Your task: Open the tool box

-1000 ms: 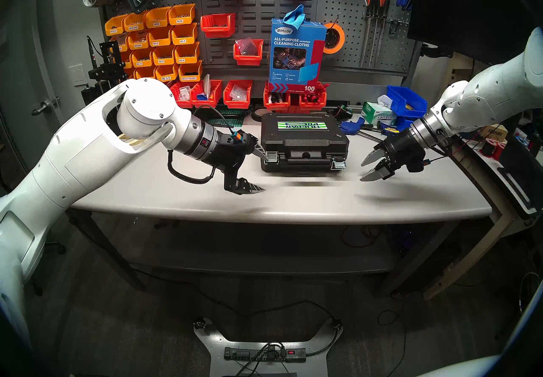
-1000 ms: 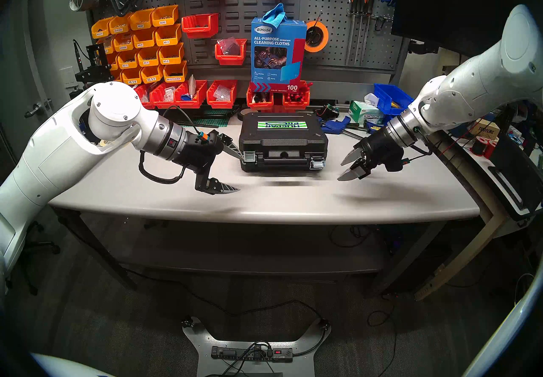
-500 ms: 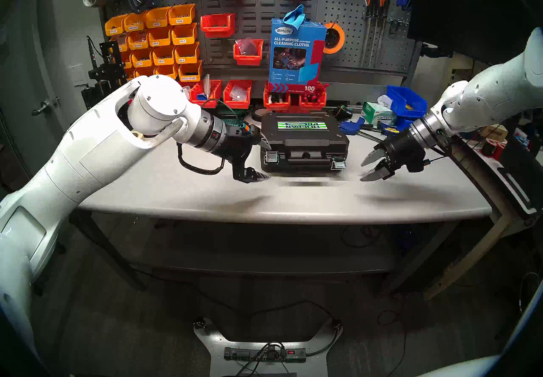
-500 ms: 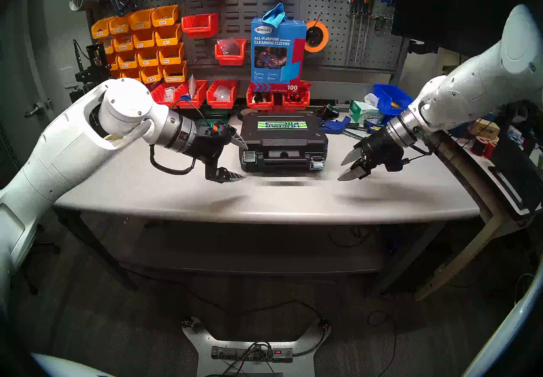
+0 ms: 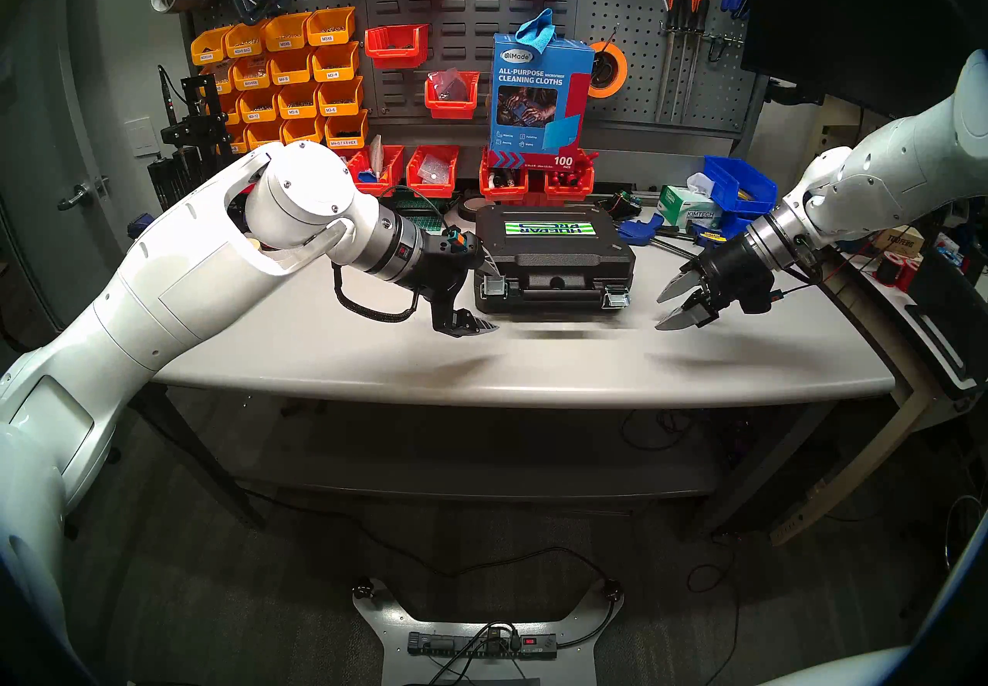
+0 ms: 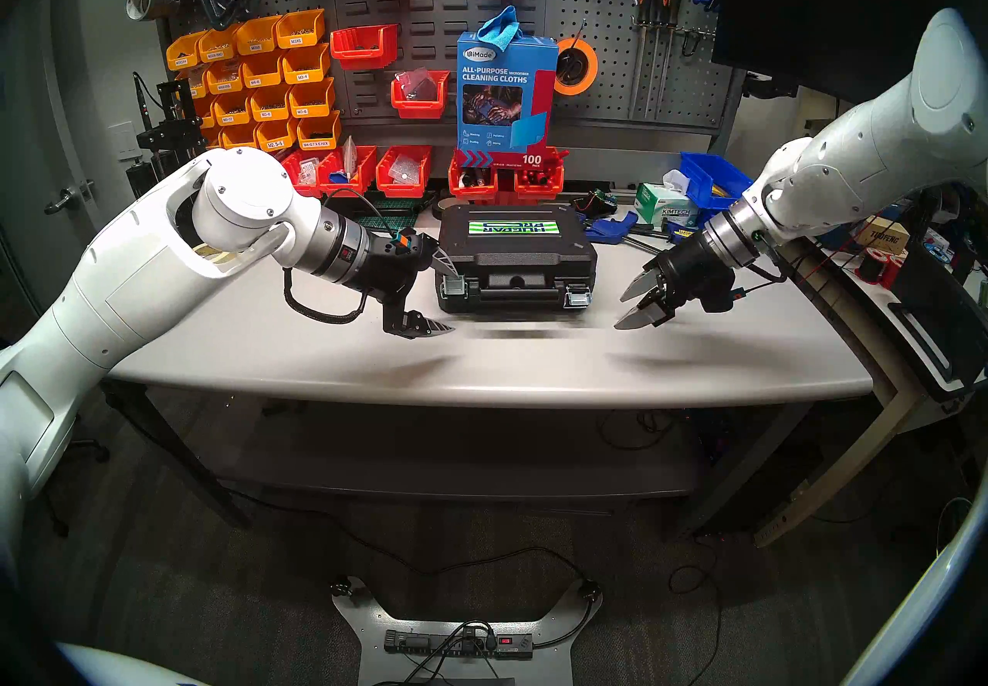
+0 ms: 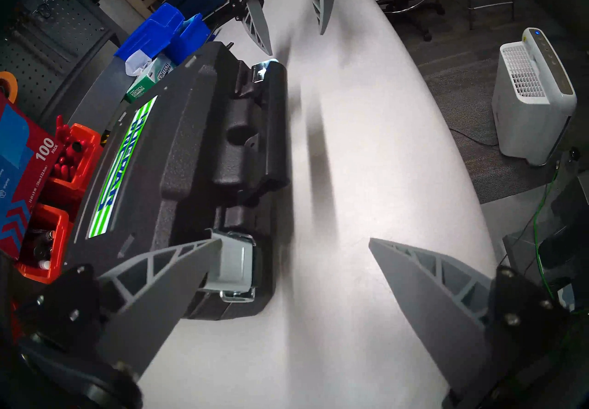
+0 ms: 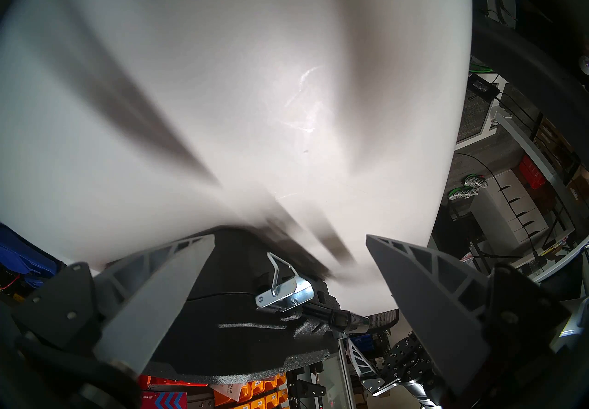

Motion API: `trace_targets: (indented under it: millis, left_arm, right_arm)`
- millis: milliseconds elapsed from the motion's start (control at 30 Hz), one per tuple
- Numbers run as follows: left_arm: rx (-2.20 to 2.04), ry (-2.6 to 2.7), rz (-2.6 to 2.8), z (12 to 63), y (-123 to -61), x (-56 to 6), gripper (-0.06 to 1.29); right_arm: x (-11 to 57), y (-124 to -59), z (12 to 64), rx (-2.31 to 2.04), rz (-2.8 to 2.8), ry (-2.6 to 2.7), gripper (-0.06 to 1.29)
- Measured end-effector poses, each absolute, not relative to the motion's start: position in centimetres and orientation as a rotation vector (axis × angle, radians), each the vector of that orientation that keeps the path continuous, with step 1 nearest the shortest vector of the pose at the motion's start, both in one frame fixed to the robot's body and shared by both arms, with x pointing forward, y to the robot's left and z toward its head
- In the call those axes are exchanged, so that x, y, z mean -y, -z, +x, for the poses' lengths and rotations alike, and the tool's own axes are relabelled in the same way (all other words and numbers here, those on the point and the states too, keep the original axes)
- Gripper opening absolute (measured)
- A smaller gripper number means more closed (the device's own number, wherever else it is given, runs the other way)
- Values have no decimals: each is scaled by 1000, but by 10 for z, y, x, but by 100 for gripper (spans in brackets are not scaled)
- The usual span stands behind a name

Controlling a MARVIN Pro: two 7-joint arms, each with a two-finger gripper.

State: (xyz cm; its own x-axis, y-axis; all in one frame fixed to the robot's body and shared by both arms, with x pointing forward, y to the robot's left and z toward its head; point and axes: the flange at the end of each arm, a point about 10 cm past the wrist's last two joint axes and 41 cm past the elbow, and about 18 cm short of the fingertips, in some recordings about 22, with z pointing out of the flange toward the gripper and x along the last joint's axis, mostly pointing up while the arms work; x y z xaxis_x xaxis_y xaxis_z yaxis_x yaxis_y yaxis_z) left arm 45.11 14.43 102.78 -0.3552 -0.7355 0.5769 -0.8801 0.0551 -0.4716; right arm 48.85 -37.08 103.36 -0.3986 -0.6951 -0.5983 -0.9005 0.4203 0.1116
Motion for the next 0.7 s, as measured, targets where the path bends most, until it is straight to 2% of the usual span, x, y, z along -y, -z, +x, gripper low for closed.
trace_targets:
  millis: [333,700]
  left_arm:
    - [2159,-1182,1663,449,-1017,-142,126]
    - [2159,-1405,1714,452,-1035,-144,126]
  right_arm:
    - [371,-1034,488,-2213,-1352,-589,123]
    - [371,-1034,489,-2212,-1352,-588,123]
